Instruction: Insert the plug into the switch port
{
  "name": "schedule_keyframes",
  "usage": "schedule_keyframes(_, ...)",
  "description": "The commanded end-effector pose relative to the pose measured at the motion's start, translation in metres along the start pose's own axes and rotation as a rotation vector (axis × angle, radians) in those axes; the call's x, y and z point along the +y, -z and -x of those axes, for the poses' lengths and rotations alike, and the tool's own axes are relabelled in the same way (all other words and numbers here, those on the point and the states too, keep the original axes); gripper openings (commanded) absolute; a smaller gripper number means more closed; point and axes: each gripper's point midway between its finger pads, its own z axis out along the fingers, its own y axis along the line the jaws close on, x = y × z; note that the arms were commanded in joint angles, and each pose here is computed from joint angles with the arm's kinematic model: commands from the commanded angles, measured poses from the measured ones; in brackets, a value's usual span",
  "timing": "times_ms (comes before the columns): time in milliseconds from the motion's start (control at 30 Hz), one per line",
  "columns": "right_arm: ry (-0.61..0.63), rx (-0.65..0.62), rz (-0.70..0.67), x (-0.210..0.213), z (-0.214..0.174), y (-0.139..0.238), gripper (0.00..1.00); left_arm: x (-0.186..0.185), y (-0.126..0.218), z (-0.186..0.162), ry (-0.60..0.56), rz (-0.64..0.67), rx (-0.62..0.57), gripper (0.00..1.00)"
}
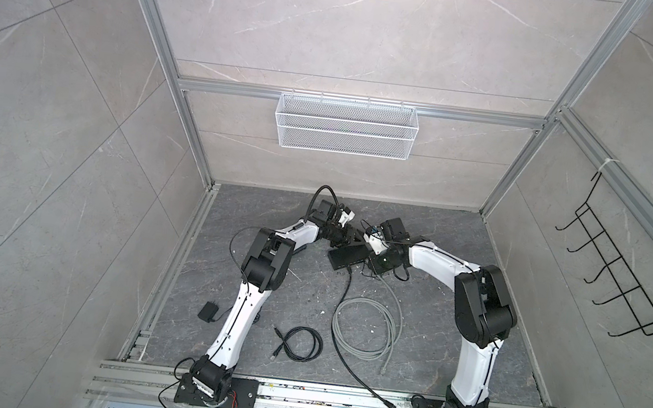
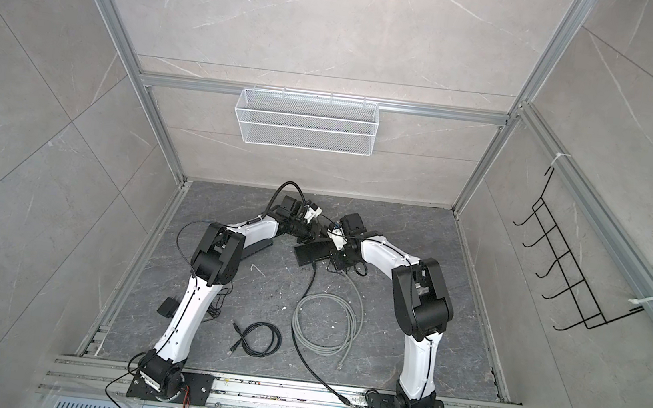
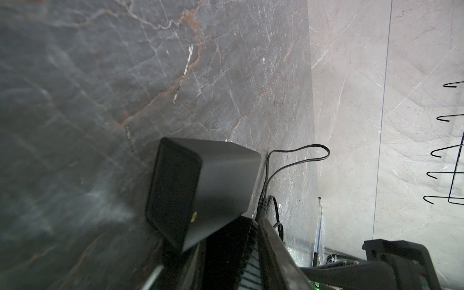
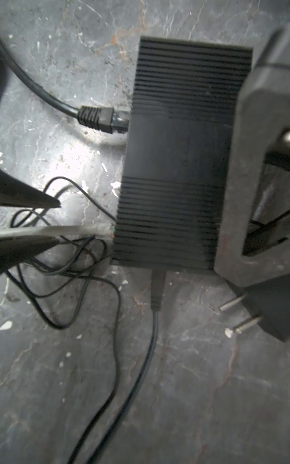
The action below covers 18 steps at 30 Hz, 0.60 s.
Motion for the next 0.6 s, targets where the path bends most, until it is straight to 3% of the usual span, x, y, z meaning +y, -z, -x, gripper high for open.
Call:
schedule_keyframes(0, 0.028, 0.034, -0.045, -0.003, 0.001, -0.004, 0.22, 0.013, 0.002, -0.016, 0.066, 0.077, 0.033, 0.39)
schedule_keyframes(567, 0.066, 0.123, -0.081, 0.0, -0.006, -0.019, 0.19, 0.011, 0.001, -0.019, 0.064, 0.066, 0.037, 0.39)
